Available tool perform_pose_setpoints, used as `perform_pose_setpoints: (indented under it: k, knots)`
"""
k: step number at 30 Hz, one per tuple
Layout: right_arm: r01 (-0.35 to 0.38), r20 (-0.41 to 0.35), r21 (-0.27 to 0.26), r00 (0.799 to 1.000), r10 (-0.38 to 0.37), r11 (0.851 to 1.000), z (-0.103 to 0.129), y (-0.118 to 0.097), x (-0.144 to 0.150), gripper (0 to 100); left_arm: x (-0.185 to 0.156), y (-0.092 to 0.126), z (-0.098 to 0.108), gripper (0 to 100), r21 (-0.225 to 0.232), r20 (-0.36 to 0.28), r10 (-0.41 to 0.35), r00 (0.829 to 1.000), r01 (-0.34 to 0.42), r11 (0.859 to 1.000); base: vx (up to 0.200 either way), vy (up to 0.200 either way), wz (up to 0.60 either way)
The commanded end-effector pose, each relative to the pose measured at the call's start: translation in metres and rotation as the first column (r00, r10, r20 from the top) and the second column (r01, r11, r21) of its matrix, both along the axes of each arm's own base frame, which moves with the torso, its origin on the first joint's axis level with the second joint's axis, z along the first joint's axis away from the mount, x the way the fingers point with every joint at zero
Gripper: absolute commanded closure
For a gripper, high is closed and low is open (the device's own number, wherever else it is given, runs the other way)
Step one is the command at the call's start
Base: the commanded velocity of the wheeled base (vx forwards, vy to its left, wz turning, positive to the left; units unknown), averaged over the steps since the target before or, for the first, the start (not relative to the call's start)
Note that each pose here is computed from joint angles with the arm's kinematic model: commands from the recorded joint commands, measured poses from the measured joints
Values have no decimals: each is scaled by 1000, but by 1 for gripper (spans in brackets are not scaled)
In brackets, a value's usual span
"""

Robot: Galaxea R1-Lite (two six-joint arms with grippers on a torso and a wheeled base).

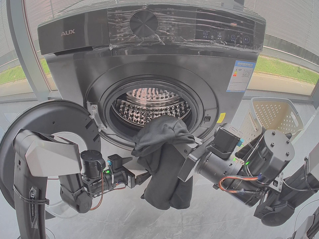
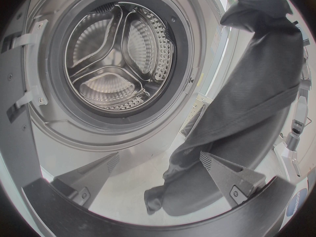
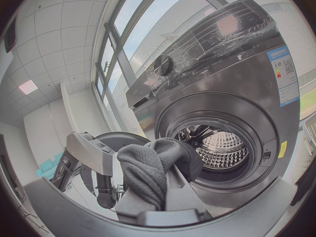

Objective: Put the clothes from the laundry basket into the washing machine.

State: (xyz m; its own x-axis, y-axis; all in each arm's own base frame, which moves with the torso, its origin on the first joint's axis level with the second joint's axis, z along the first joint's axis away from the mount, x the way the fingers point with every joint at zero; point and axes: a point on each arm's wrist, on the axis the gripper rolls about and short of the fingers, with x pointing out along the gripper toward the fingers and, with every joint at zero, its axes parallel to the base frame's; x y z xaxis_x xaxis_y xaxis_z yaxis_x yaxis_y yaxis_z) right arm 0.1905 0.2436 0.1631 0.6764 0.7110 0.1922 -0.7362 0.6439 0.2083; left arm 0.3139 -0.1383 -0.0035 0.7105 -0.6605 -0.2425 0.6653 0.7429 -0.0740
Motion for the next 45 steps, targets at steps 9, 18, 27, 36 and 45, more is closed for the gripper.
perform_pose_setpoints:
  k: [9,18,27,36,45]
  knots:
    - [-17,3,2,1000,17,1000,5,-10,-14,100,-1,-19,-15,0,-4,-17,-96,995,96,995,0,0,0]
    - [-20,-6,-9,1000,20,1000,2,-11,-15,100,-7,-31,-14,0,-18,-13,-198,980,198,980,0,0,0]
    - [-27,-6,-9,1000,27,1000,2,-9,-16,100,-5,-36,-18,100,-12,-4,-217,976,217,976,0,0,0]
    - [61,-18,-16,998,-62,998,0,-23,2,100,-7,-15,7,100,-19,34,-159,987,160,987,0,0,0]
    - [147,-105,-120,982,-159,982,-34,-47,15,100,-46,25,78,100,-55,136,-96,986,104,993,0,0,0]
